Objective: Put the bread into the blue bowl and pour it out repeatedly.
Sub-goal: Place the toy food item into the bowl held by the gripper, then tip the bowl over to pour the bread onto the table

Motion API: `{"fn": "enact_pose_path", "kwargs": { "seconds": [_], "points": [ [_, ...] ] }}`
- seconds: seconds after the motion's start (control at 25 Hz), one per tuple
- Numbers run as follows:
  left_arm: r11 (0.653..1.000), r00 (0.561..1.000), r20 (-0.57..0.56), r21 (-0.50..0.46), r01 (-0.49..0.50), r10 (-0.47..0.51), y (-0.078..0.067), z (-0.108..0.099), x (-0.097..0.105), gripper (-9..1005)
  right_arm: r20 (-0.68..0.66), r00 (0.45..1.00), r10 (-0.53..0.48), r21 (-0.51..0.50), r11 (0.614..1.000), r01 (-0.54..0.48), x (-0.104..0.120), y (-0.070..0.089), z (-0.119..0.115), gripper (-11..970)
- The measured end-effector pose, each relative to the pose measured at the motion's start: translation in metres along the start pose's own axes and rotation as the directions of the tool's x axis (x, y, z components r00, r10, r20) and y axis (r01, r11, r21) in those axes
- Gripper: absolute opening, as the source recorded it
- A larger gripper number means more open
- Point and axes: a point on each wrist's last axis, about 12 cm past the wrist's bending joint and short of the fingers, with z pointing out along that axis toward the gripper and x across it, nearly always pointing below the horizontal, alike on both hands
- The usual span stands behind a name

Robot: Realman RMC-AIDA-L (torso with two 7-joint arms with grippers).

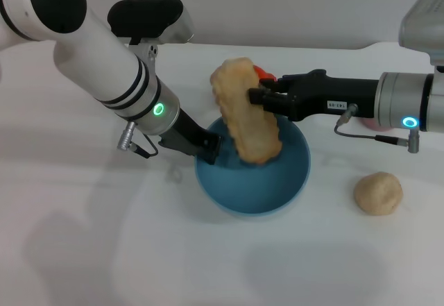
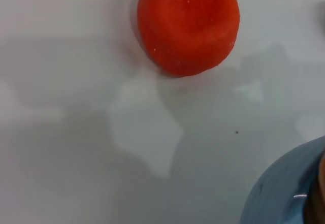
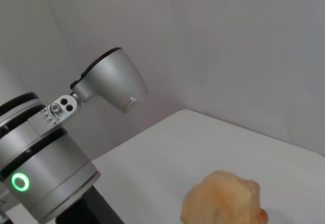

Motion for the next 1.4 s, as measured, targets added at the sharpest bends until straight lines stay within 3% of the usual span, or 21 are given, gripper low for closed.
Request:
{"fn": "enact_pose_path", "kwargs": {
  "seconds": [0.08,0.28,0.64,0.84,0.96,1.16,1.4],
  "points": [
    [1.000,1.000,0.003,-0.002,0.000,0.000,0.001,0.000,0.000,-1,-0.002,1.000,0.007,-0.009,1.000,-0.007,0.001,0.001,-0.002,166],
    [1.000,1.000,0.013,-0.016,0.000,0.000,0.004,-0.001,-0.002,-1,-0.003,1.000,0.025,-0.011,1.000,-0.025,0.007,0.001,-0.007,401],
    [0.999,0.998,0.061,-0.037,-0.007,0.010,0.006,-0.004,-0.011,0,0.061,0.997,0.051,0.030,0.998,-0.053,0.009,-0.003,-0.027,393],
    [0.991,0.993,0.098,-0.116,-0.061,0.073,0.008,-0.007,-0.021,0,0.158,0.981,0.115,0.088,0.988,-0.130,0.012,-0.014,-0.047,393],
    [0.986,0.988,0.122,-0.146,-0.077,0.095,0.008,-0.009,-0.027,-1,0.308,0.930,0.201,0.133,0.959,-0.251,0.019,-0.024,-0.067,392],
    [0.980,0.964,0.218,-0.158,-0.119,0.152,-0.001,-0.016,-0.044,-1,0.572,0.779,0.255,0.195,0.880,-0.432,0.049,-0.034,-0.112,392],
    [0.965,0.933,0.271,-0.176,-0.195,0.238,-0.018,-0.015,-0.056,-1,0.667,0.689,0.283,0.217,0.811,-0.544,0.084,-0.032,-0.140,393]
  ]
}}
